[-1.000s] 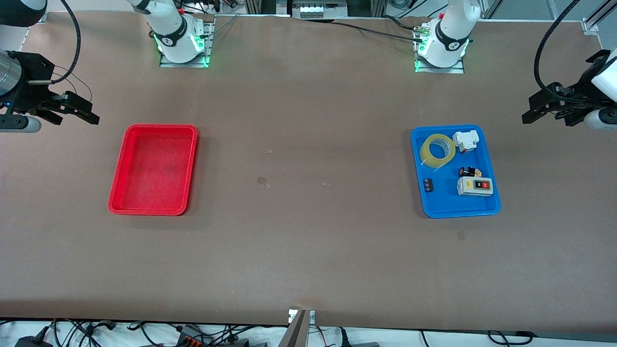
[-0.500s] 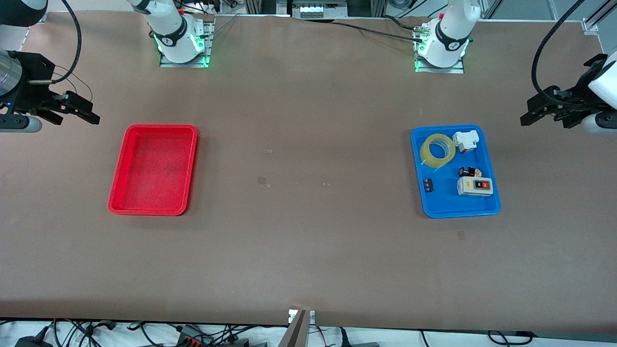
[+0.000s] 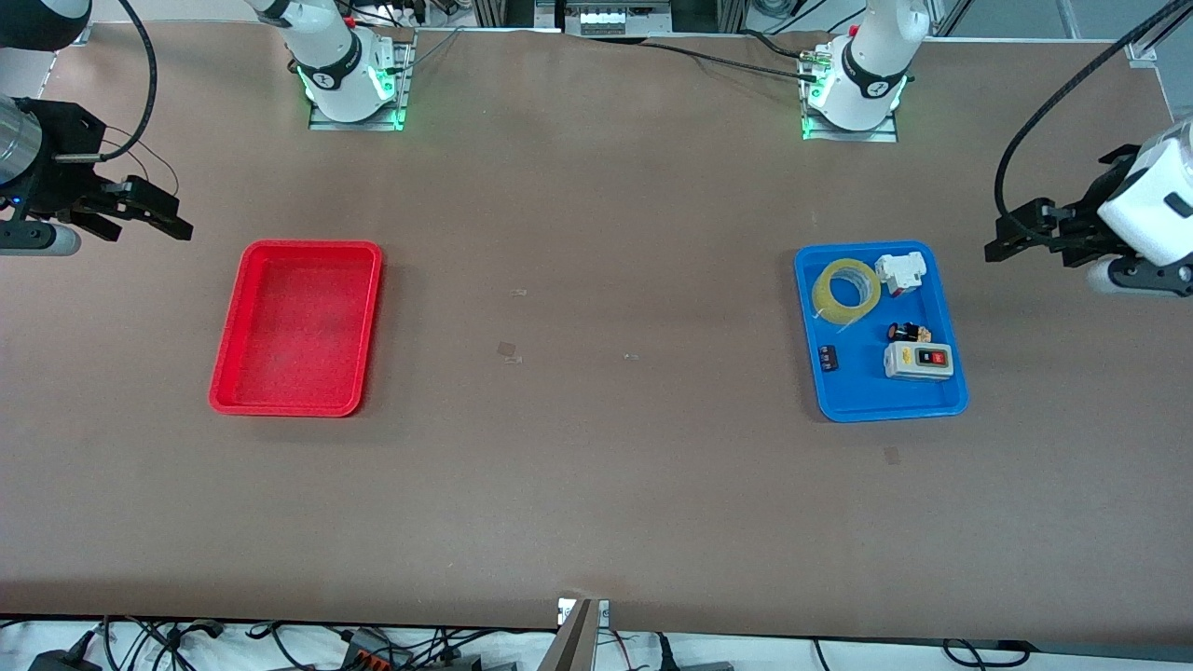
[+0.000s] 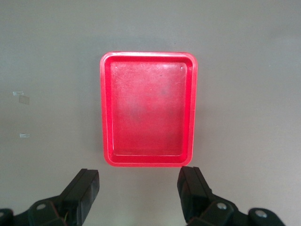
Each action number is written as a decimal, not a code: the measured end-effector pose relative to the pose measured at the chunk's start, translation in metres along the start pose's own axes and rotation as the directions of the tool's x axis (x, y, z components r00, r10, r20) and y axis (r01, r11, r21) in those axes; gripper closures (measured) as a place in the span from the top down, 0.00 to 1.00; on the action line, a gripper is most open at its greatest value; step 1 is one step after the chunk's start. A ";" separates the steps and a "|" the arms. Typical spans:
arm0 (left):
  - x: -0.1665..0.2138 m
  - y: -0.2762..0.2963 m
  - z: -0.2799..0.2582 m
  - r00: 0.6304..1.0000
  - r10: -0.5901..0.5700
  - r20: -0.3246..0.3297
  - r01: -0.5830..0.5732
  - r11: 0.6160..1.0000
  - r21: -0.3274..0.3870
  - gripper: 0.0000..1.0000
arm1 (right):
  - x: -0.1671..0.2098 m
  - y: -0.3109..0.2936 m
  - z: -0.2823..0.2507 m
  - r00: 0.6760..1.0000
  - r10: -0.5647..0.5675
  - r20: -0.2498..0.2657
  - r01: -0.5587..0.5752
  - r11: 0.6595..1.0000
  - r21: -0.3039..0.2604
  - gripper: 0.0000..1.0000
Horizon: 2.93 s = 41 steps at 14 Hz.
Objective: Place and move tape with both arms
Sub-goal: 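Reach the left gripper down to the yellow tape roll in the blue tray, then grasp the yellow tape roll with the left gripper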
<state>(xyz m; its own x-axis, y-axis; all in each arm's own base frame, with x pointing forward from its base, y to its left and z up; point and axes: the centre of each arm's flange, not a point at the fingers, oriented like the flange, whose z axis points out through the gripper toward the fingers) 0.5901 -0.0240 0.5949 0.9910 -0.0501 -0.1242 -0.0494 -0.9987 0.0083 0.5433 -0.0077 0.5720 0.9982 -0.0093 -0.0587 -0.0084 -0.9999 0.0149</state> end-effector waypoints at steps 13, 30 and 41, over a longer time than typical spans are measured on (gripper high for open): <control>0.013 0.008 0.218 0.998 0.013 -0.060 -0.013 1.000 0.002 1.00 | 0.000 0.000 0.001 1.000 0.000 0.001 0.000 1.000 -0.001 1.00; -0.062 -0.001 0.401 0.998 0.020 0.054 -0.017 0.998 -0.056 0.41 | 0.000 0.002 0.002 1.000 -0.003 0.009 0.003 1.000 -0.016 1.00; -0.002 0.083 0.296 0.992 -0.034 0.118 0.042 0.997 -0.068 0.21 | 0.000 0.002 0.003 1.000 -0.003 0.009 0.003 1.000 -0.016 1.00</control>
<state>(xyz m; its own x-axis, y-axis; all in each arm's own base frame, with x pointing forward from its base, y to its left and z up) 0.5470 -0.1079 0.3023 0.9704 -0.0161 -0.2410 0.0010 -0.9975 0.0708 0.5435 -0.0094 0.5695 0.9977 -0.0063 -0.0677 -0.0042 -0.9995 0.0304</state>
